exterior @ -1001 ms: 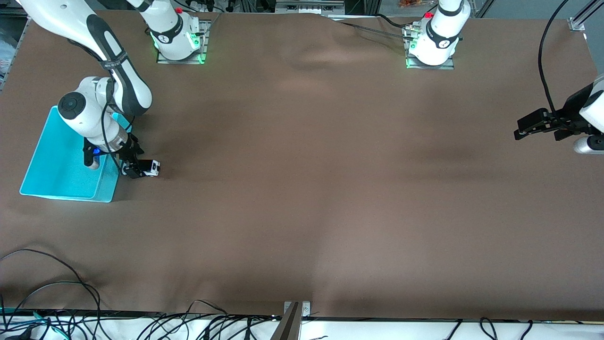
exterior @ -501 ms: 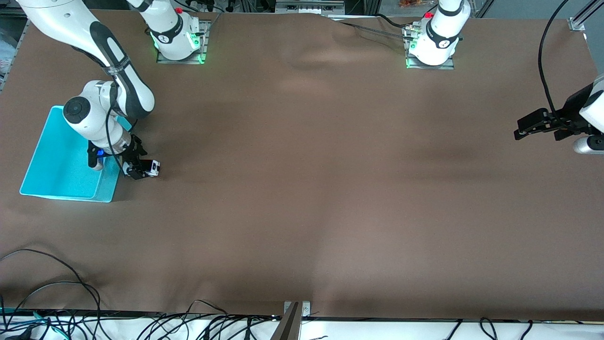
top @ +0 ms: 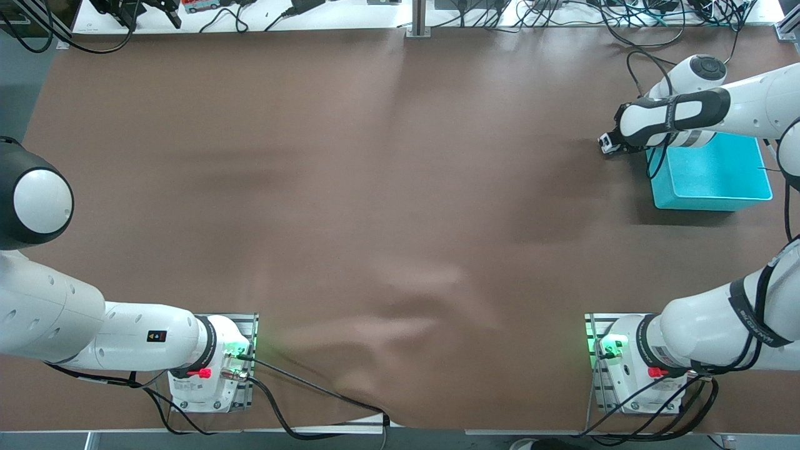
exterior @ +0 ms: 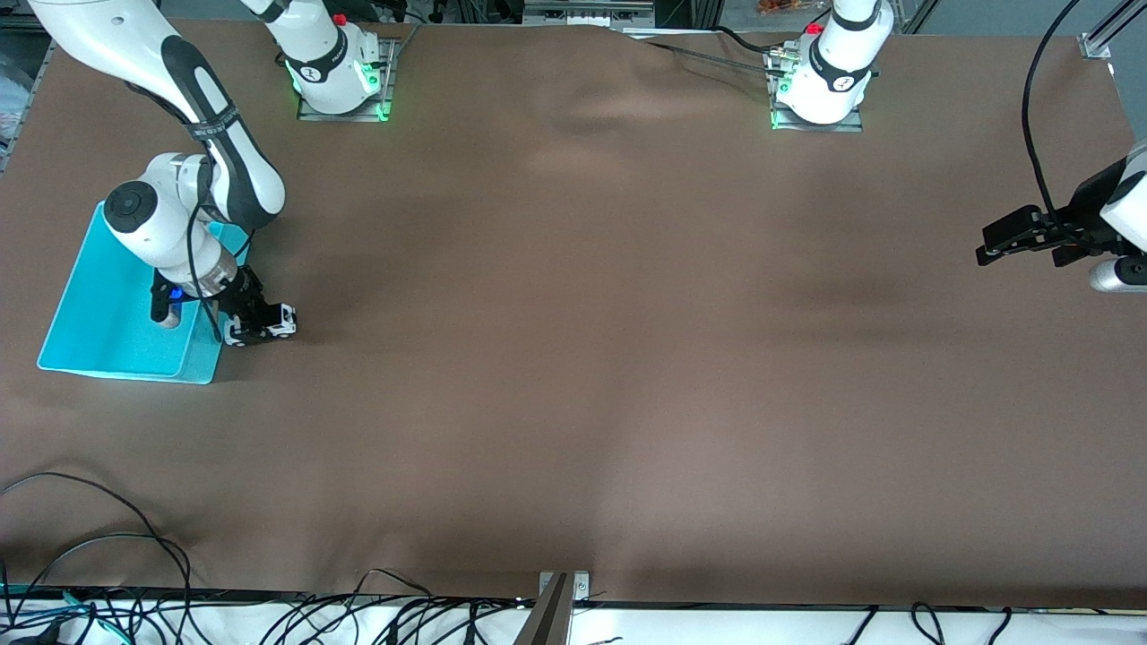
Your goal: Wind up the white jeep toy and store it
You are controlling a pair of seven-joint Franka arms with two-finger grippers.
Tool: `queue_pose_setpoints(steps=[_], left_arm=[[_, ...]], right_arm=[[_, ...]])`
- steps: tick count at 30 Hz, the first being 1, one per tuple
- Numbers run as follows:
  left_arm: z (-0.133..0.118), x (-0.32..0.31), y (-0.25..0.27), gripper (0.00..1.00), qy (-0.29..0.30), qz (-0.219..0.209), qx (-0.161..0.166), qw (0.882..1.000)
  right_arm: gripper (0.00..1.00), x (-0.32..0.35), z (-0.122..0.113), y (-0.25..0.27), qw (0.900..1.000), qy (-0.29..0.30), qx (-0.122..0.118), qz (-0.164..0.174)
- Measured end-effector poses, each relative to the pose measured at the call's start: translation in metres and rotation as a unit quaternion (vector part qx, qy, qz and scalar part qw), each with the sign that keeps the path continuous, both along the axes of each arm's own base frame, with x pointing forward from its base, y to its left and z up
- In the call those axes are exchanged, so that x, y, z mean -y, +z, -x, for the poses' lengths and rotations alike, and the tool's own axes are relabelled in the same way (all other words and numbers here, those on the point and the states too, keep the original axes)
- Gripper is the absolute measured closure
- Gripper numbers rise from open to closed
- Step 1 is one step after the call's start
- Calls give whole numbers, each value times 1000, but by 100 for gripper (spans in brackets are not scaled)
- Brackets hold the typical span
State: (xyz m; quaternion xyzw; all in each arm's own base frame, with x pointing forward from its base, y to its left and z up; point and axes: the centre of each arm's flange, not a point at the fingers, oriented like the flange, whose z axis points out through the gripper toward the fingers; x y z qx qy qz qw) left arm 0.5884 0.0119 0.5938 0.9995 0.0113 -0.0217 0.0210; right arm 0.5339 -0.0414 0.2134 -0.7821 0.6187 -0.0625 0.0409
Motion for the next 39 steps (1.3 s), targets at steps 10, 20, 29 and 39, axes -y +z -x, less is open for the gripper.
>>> queue_pose_setpoints(steps=[10, 20, 29, 39], left_arm=[[0, 0, 0, 0, 0, 0, 0, 1000], [0, 0, -1, 0, 0, 0, -1, 1000], [0, 0, -1, 0, 0, 0, -1, 1000], [-1, 0, -1, 0, 0, 0, -1, 1000]], right_arm=[[48, -1, -1, 46, 1000, -15, -11, -4], [48, -21, 0, 77, 1000, 0, -14, -7], [48, -22, -9, 106, 998, 45, -34, -2], [48, 16, -11, 130, 977, 197, -81, 9]])
